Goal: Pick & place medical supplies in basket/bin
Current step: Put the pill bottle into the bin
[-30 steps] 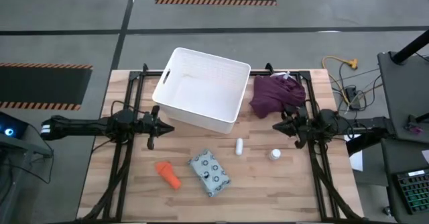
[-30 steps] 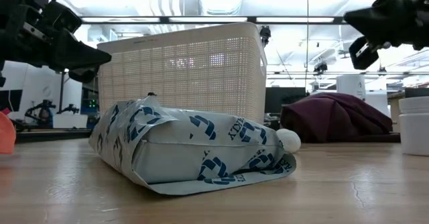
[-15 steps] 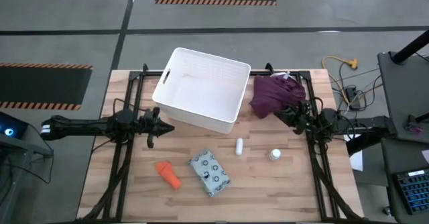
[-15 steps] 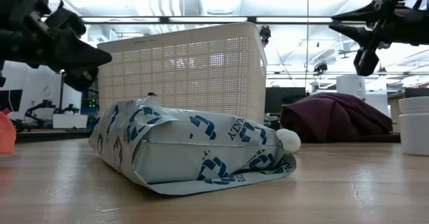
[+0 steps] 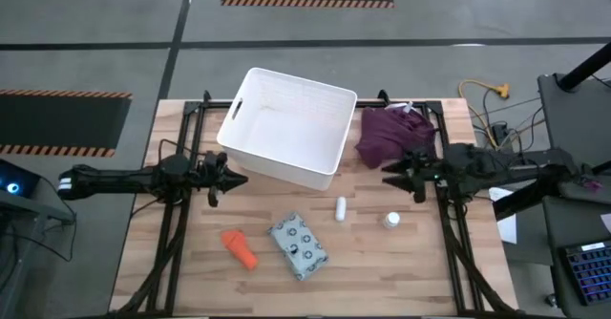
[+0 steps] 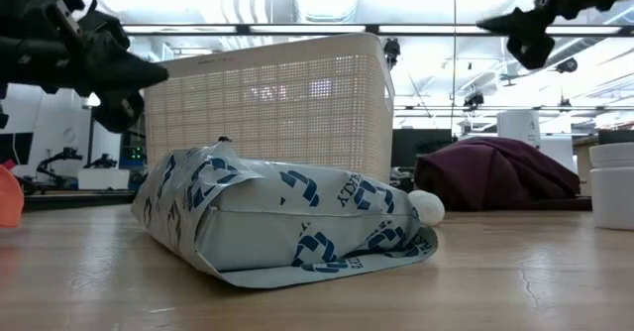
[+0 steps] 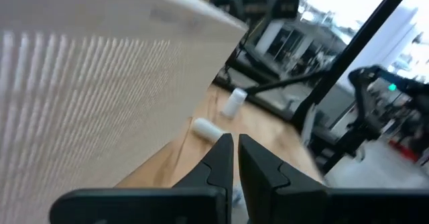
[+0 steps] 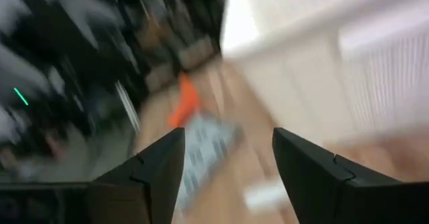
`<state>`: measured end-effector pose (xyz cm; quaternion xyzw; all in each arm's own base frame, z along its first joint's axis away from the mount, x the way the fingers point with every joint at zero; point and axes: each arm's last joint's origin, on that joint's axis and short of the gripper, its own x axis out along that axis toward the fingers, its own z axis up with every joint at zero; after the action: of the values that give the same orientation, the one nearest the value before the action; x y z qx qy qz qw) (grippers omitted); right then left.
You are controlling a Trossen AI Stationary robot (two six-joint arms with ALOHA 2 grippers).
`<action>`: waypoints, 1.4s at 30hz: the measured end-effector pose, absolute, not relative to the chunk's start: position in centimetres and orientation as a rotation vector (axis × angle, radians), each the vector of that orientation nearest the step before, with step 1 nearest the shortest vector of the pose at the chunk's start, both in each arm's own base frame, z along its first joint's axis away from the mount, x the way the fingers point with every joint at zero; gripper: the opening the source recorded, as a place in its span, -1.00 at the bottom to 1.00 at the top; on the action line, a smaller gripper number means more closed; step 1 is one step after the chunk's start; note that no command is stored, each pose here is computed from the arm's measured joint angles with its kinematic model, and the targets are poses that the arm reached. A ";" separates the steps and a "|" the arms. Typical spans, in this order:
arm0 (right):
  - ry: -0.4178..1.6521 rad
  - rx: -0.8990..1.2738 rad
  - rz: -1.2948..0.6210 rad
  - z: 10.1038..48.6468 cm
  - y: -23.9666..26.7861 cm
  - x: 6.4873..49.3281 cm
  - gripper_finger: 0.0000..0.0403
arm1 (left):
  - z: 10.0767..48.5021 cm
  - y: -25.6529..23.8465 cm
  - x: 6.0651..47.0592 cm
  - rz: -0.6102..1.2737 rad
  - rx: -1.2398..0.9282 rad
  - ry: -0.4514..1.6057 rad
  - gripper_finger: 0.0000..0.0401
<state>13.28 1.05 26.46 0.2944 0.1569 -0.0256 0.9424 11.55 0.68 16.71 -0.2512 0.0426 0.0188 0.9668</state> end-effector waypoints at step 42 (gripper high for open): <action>1.445 0.260 -0.299 20.9 8.2 19.8 0.61 | 18.8 0.7 11.6 0.026 -0.543 0.033 -0.97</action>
<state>19.82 8.22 20.94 0.1184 0.6566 -0.1361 0.7323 11.56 0.68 18.76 -0.2682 0.0162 0.0130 0.9631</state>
